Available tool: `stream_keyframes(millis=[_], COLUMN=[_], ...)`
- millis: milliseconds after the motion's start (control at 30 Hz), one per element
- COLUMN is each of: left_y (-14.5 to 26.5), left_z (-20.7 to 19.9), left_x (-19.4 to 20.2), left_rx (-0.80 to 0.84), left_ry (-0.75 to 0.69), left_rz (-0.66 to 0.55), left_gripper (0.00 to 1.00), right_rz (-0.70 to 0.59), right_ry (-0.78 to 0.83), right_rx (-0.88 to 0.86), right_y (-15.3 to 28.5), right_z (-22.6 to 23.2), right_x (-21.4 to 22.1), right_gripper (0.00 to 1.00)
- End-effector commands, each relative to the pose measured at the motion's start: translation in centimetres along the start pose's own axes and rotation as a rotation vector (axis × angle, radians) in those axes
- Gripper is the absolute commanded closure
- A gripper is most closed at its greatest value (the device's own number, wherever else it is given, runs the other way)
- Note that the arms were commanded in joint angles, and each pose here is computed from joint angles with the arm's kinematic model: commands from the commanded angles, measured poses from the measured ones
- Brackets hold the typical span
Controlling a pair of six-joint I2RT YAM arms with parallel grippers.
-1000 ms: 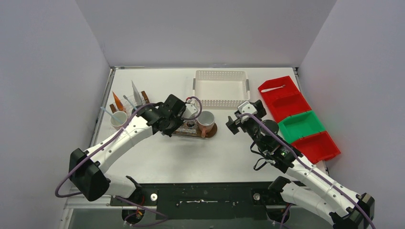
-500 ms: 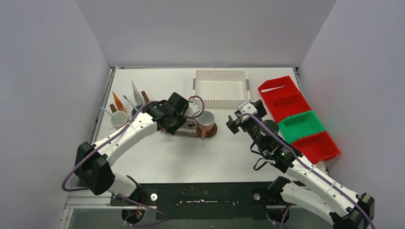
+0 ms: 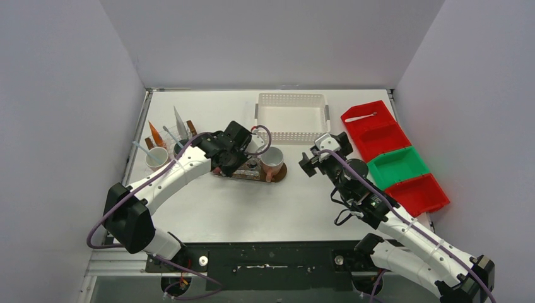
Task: Prepare toiletry sets of a toothbrush and toothpaste on the tray
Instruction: Place the toothbrush in the toothpaste holder.
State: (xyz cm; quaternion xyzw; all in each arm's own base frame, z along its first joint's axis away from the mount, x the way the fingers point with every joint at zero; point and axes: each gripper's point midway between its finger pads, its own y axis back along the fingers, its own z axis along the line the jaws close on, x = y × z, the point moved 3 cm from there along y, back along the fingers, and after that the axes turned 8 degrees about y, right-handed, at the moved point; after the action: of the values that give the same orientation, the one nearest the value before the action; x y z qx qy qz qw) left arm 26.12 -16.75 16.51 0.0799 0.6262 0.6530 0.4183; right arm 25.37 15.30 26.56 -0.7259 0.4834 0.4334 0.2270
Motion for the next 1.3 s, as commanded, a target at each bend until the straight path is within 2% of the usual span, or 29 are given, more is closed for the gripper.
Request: stream_keyframes(millis=[0, 167, 533, 700, 833, 1067, 1267], left_y=[0.9, 1.4, 4.2, 6.0, 7.3, 9.3, 9.5], left_z=[0.5, 0.7, 1.7, 2.0, 2.2, 3.1, 3.1], left_x=[-2.2, -2.4, -3.7, -4.7, -5.2, -6.1, -6.3], left_rx=[-0.012, -0.018, -0.061, -0.064, -0.064, -0.099, -0.063], left_ry=[0.033, 0.046, 0.099, 0.148, 0.169, 0.274, 0.364], left_rz=[-0.071, -0.076, -0.176, -0.284, -0.385, -0.568, -0.667], left_gripper=[0.78, 0.72, 0.47, 0.26, 0.14, 0.07, 0.05], right_rz=[-0.038, -0.037, -0.036, -0.018, 0.004, 0.146, 0.281], right_ry=[-0.008, -0.009, -0.028, -0.056, -0.132, -0.309, -0.539], right_rx=[0.058, 0.062, 0.086, 0.110, 0.175, 0.273, 0.482], right_y=[0.0, 0.0, 0.2, 0.1, -0.1, -1.5, -3.0], right_z=[-1.1, -1.2, -1.7, -2.3, -3.5, -6.6, -10.0], right_x=[-0.8, -0.8, -1.2, -1.3, -1.4, 0.0, 2.0], right_gripper=[0.00, 0.00, 0.00, 0.00, 0.00, 0.00, 0.00])
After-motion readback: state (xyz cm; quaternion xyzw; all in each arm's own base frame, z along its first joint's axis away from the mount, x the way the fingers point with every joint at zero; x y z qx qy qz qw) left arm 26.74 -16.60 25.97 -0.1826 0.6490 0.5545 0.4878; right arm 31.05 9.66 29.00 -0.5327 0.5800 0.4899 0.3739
